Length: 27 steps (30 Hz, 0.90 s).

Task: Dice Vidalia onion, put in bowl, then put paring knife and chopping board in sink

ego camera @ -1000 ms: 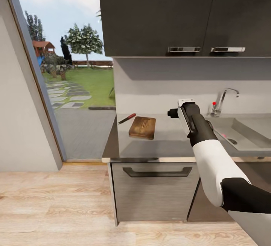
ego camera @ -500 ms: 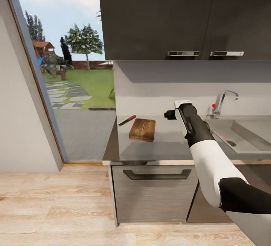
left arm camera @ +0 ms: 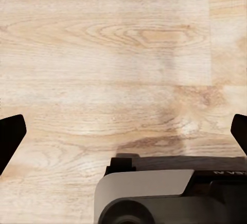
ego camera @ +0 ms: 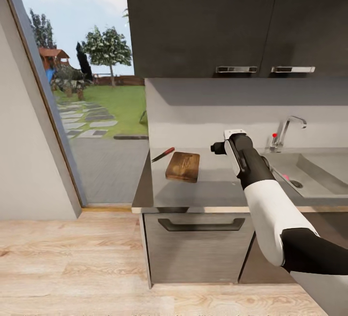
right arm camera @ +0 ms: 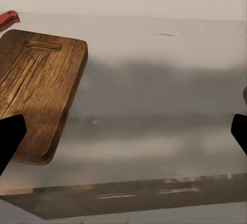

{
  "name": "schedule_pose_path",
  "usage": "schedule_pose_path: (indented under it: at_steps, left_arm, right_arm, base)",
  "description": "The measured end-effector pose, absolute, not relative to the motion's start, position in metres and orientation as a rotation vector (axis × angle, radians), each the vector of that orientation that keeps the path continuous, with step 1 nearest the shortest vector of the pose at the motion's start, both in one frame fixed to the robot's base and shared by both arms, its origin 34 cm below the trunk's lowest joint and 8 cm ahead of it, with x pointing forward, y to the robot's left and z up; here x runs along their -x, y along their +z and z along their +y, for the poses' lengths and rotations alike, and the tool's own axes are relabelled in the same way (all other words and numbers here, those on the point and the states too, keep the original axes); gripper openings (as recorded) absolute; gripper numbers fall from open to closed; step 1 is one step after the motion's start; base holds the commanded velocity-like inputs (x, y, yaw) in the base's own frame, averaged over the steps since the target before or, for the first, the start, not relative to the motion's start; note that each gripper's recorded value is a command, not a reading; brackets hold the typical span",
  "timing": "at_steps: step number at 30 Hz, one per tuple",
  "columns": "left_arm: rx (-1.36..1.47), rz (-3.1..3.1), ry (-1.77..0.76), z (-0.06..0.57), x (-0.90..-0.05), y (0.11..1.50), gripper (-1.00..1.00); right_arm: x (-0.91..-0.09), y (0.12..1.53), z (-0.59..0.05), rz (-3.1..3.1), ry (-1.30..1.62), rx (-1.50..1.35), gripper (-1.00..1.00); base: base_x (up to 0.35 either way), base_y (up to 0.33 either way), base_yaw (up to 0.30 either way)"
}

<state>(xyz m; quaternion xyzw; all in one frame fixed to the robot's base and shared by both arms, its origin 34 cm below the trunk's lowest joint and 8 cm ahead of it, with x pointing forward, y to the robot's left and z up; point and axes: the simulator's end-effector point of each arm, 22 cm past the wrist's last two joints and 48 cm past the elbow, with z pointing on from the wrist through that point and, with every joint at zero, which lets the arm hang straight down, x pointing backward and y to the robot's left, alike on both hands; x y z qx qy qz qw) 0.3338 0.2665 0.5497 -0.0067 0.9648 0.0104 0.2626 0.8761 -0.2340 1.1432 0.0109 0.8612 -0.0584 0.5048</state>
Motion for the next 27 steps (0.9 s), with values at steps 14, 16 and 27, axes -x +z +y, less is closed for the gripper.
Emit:
schedule_pose_path:
  at_steps: [14, 16, 27]
  left_arm:
    - [0.018, 2.632, 0.029, 0.266, -0.324, 0.565, 1.0]
    - [0.018, 2.635, 0.028, 0.266, -0.323, 0.567, 1.0]
    - [0.018, 2.653, 0.028, 0.266, -0.315, 0.577, 1.0]
  right_arm:
    - [-0.879, 1.129, -0.231, 2.138, -0.14, -0.016, 1.0]
    - [-0.879, 1.13, -0.231, 2.141, -0.14, -0.016, 1.0]
    - [-0.881, 1.13, -0.23, 2.16, -0.141, -0.013, 1.0]
  base:
    - [0.0, 0.0, 0.0]
    - [0.0, 0.0, 0.0]
    - [0.0, 0.0, 0.0]
